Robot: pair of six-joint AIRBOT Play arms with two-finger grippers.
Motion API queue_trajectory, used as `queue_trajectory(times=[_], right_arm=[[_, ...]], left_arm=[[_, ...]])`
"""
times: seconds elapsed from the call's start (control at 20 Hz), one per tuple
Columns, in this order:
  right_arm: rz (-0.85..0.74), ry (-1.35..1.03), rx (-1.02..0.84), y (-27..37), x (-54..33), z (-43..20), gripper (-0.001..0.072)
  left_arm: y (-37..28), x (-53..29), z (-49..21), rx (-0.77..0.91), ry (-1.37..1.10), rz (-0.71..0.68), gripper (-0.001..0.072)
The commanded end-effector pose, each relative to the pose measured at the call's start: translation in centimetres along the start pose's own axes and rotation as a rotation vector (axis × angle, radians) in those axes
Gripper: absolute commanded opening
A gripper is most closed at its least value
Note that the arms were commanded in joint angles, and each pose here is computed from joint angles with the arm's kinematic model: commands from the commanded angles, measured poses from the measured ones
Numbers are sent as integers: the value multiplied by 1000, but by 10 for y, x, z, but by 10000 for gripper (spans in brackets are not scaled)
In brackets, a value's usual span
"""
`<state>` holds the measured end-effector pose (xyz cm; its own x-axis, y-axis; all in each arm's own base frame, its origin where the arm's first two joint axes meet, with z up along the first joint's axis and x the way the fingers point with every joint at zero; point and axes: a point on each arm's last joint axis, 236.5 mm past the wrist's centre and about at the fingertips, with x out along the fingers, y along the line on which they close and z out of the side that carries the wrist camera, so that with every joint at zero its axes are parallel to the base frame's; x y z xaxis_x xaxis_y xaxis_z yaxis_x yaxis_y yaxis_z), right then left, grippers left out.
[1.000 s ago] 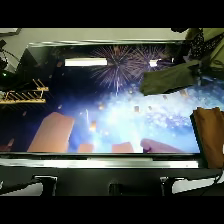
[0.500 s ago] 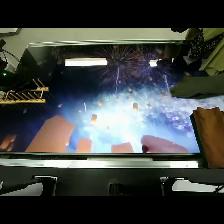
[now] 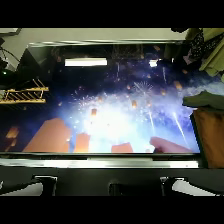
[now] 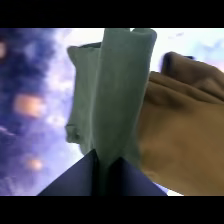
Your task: Fold the clothes and pants, and hang the long-sleeved shirts on hangers.
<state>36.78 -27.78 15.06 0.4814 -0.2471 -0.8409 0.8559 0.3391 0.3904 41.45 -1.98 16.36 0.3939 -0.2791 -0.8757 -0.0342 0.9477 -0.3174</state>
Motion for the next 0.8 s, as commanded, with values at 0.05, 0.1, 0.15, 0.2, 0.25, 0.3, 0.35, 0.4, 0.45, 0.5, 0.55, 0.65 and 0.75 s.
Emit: queue_trajectory(times=[0.05,0.1,0.15,0.2,0.25,0.3,0.35,0.4,0.45,0.5,0.55,0.65,0.75], right_arm=[[-282,42,-37,-67,-23,-12,28],[-326,59,-59,-77,-26,-15,28],[-364,70,-68,-86,-27,-17,28],[-410,90,-83,-97,-27,-21,28],[-456,117,-96,-109,-26,-27,28],[-506,148,-99,-123,-22,-35,28],[-541,176,-112,-133,-18,-42,28],[-574,207,-131,-144,-12,-50,28],[-604,234,-147,-154,-9,-57,28],[-637,258,-162,-165,-6,-64,28],[-676,270,-173,-176,-5,-69,28],[-738,294,-198,-196,-3,-78,28],[-789,309,-238,-212,0,-84,28]], left_arm=[[0,1,3,1,-12,-1,13],[0,1,3,1,-13,-1,14],[0,1,4,1,-16,-1,13],[0,1,4,1,-18,-1,13],[0,1,4,1,-18,-1,13],[0,1,4,1,-18,-1,13],[0,1,4,1,-18,-1,14],[0,1,4,1,-18,-1,14],[0,1,4,1,-18,-1,13],[0,1,4,1,-18,-1,13],[0,1,4,1,-18,-1,13],[0,1,5,1,-19,-1,13],[0,1,5,1,-20,-1,13]])
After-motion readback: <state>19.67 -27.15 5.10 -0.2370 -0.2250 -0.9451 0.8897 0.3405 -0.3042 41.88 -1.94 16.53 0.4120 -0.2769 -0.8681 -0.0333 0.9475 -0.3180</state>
